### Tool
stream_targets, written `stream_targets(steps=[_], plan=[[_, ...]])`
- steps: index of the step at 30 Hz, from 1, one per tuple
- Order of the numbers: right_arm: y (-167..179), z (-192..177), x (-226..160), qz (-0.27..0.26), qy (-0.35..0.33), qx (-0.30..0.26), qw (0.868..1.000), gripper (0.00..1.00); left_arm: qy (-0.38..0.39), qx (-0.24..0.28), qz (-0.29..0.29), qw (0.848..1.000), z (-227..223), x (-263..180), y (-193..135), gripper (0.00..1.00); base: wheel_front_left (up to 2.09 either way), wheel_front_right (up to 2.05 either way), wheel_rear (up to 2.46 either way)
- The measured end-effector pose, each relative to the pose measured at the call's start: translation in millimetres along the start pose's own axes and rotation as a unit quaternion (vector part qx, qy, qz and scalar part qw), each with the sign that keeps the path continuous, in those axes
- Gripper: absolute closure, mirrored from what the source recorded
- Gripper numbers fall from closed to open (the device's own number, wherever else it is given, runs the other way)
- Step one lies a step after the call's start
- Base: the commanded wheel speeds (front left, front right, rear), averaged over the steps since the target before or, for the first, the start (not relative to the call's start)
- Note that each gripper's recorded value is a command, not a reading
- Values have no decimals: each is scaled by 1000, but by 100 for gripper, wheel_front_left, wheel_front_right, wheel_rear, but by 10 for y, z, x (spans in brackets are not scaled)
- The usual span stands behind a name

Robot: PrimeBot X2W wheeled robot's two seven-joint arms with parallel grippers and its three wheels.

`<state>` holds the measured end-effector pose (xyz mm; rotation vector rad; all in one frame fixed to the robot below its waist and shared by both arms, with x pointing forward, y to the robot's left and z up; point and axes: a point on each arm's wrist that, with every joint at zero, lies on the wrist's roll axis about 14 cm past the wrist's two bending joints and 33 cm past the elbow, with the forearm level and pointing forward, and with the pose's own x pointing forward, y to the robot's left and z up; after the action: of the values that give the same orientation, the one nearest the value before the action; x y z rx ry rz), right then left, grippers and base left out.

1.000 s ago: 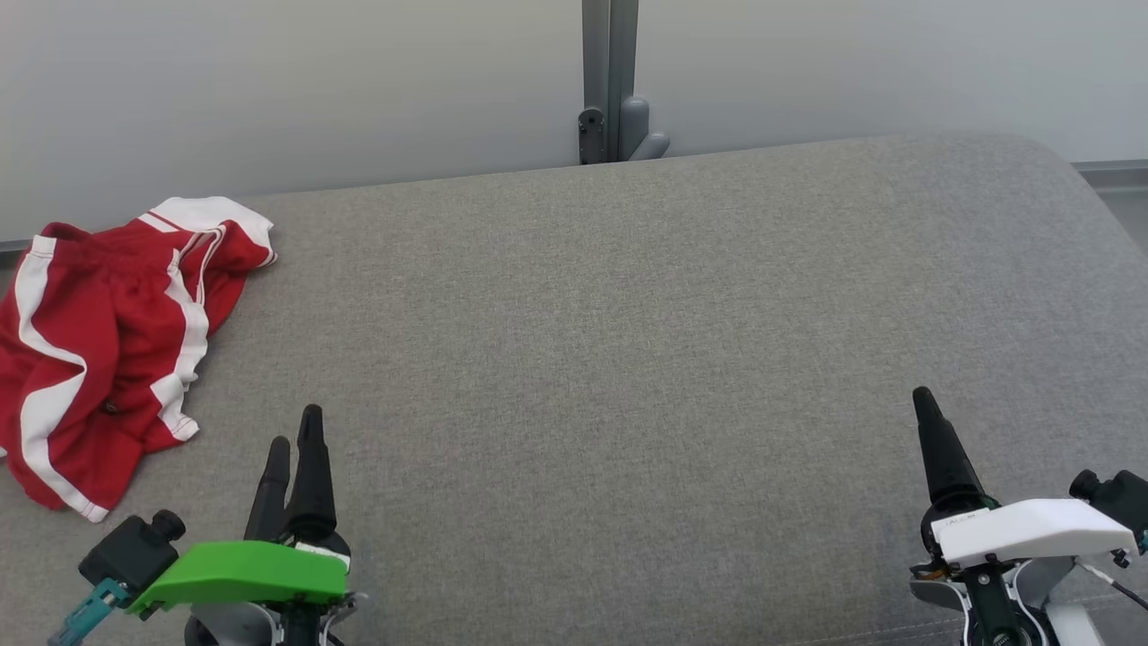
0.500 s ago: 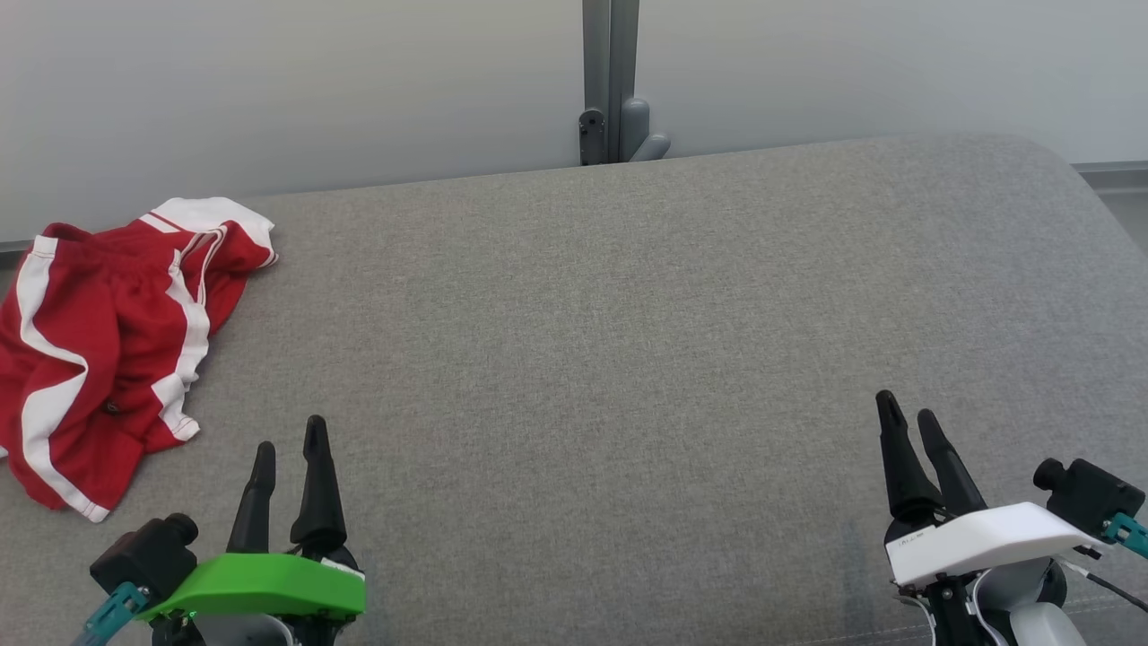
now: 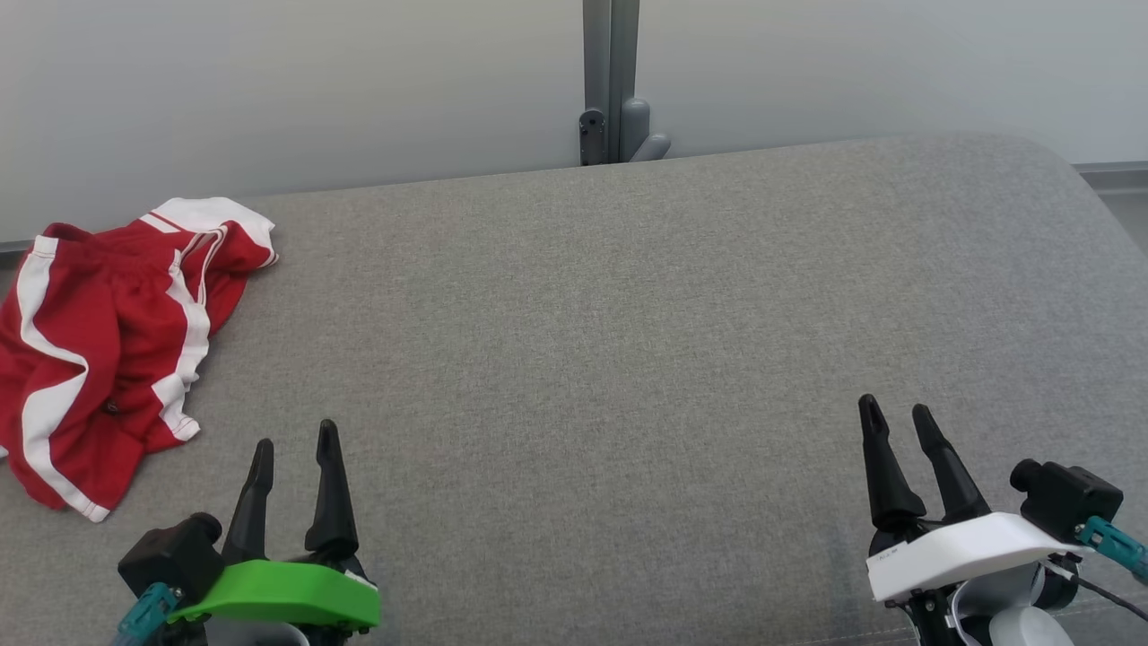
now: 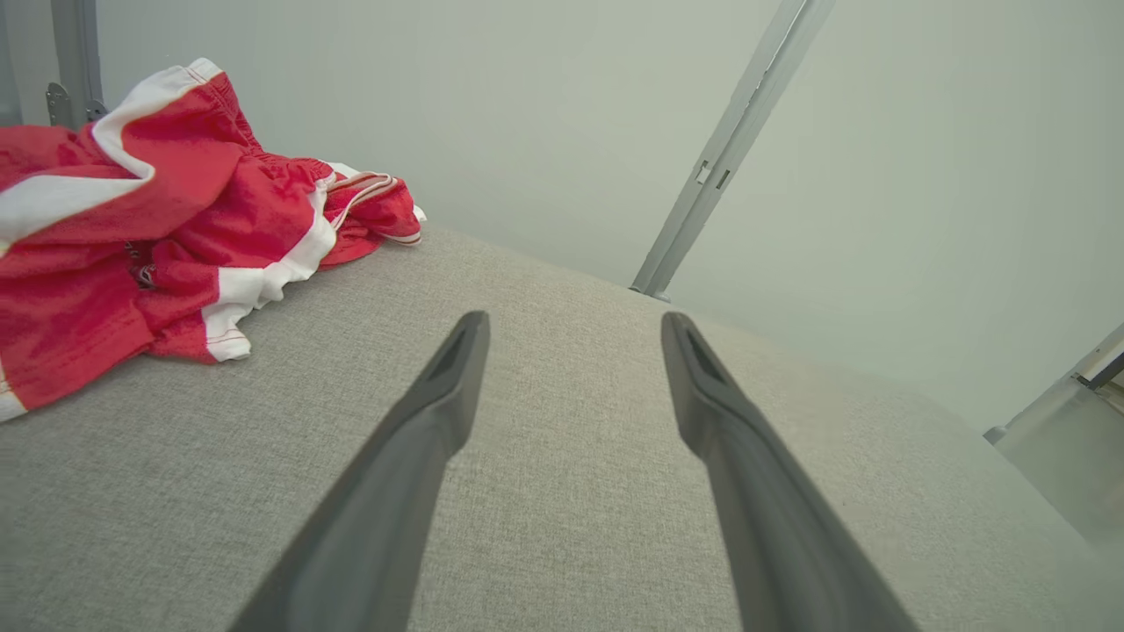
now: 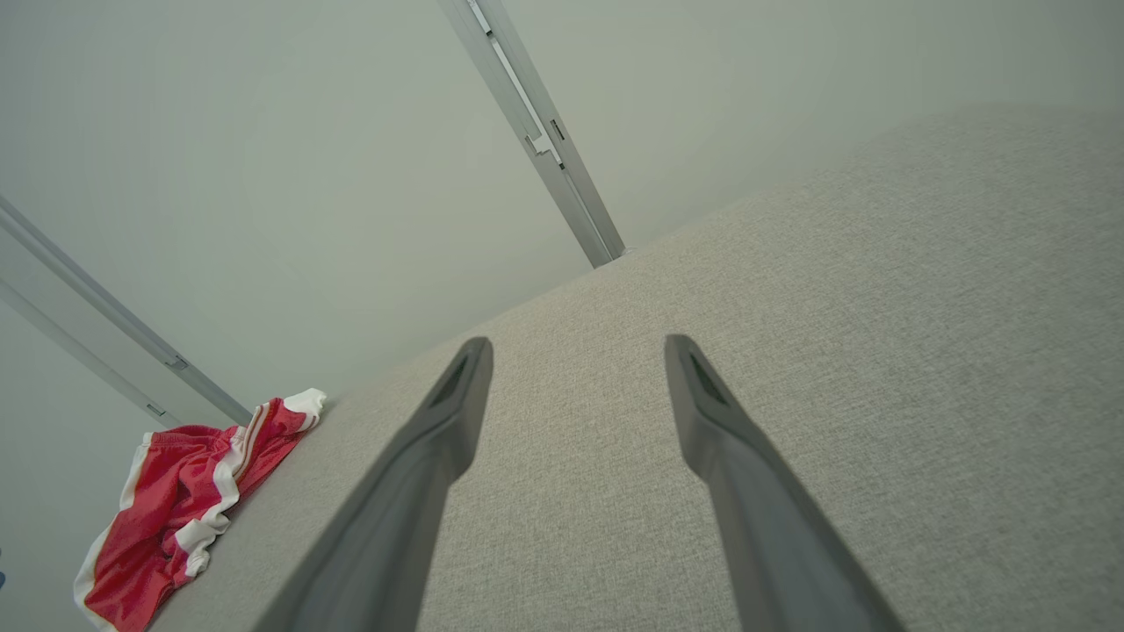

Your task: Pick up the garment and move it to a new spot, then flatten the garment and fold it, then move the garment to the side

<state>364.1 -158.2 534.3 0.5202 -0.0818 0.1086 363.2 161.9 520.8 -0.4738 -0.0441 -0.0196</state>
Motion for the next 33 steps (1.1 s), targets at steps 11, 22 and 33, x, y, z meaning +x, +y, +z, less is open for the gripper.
stream_targets(steps=[11,22,33], plan=[[69,0,-14,16,-6,-63,998,0,0,65,-5,998,-42,-22,13,0,0,0,0],[152,10,-14,32,-13,-106,994,0,-5,108,-9,994,-44,-37,15,0,0,0,0],[213,30,-23,46,-23,-147,988,0,-11,133,-9,991,-36,-41,43,0,0,0,0]])
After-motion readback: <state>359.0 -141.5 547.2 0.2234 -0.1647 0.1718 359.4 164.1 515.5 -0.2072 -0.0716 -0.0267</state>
